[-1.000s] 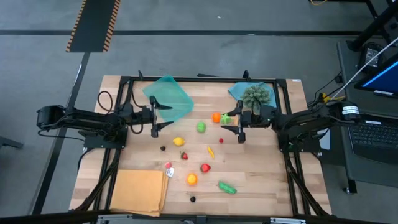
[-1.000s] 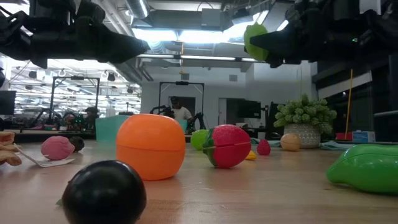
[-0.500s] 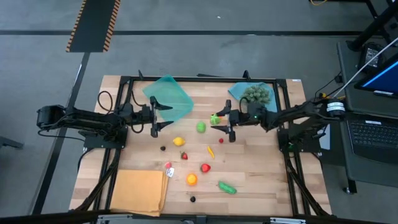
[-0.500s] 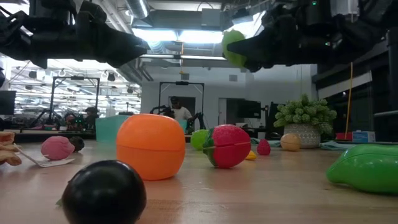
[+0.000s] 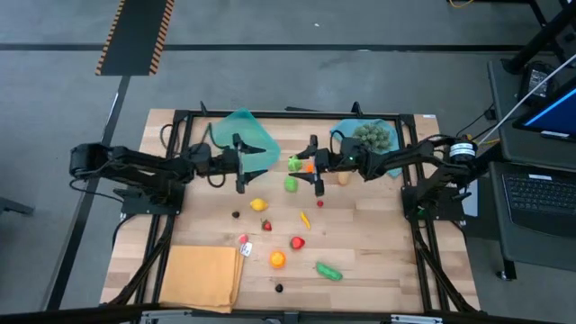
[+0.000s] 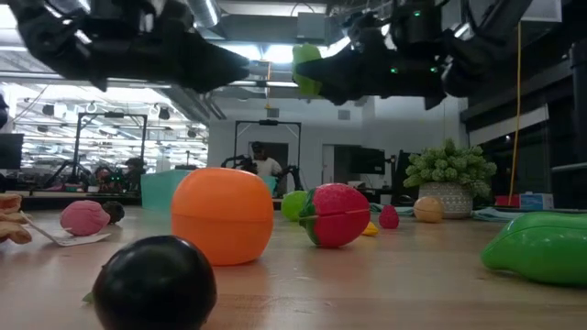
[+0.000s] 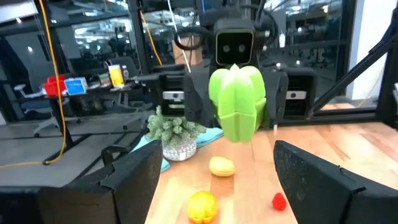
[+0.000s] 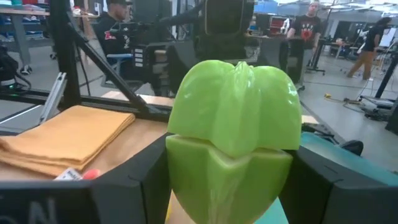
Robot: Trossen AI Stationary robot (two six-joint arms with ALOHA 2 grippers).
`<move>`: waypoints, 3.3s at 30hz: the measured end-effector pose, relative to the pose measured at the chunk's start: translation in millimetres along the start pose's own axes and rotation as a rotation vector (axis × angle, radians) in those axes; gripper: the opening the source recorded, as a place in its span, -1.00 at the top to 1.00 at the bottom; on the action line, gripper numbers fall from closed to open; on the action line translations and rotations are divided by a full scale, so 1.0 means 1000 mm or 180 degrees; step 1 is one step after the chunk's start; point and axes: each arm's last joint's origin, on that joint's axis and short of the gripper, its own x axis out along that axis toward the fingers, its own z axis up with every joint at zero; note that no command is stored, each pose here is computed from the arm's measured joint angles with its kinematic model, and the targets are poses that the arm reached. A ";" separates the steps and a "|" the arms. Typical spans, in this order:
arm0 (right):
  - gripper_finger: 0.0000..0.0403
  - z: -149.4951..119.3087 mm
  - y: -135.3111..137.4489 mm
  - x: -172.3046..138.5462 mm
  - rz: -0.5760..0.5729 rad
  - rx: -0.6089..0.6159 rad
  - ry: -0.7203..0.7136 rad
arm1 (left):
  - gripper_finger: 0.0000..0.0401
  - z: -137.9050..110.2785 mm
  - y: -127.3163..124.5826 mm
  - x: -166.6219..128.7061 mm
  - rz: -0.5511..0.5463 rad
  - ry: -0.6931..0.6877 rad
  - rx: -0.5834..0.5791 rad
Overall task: Pick and placing Produce into tupperware
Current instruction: Put the green starfruit into the blue bin
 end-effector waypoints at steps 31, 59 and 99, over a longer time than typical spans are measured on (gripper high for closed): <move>-0.13 -0.009 -0.003 0.015 0.0235 0.0079 -0.0020 | -0.50 0.004 0.000 0.049 -0.0422 0.0083 -0.0136; -0.13 -0.009 -0.005 0.015 0.0207 0.0088 -0.0019 | -0.50 0.009 -0.001 0.046 -0.0528 0.0057 -0.0195; -0.13 -0.009 -0.005 0.014 0.0210 0.0094 -0.0020 | -0.25 0.008 0.000 0.077 -0.0544 0.0115 -0.0199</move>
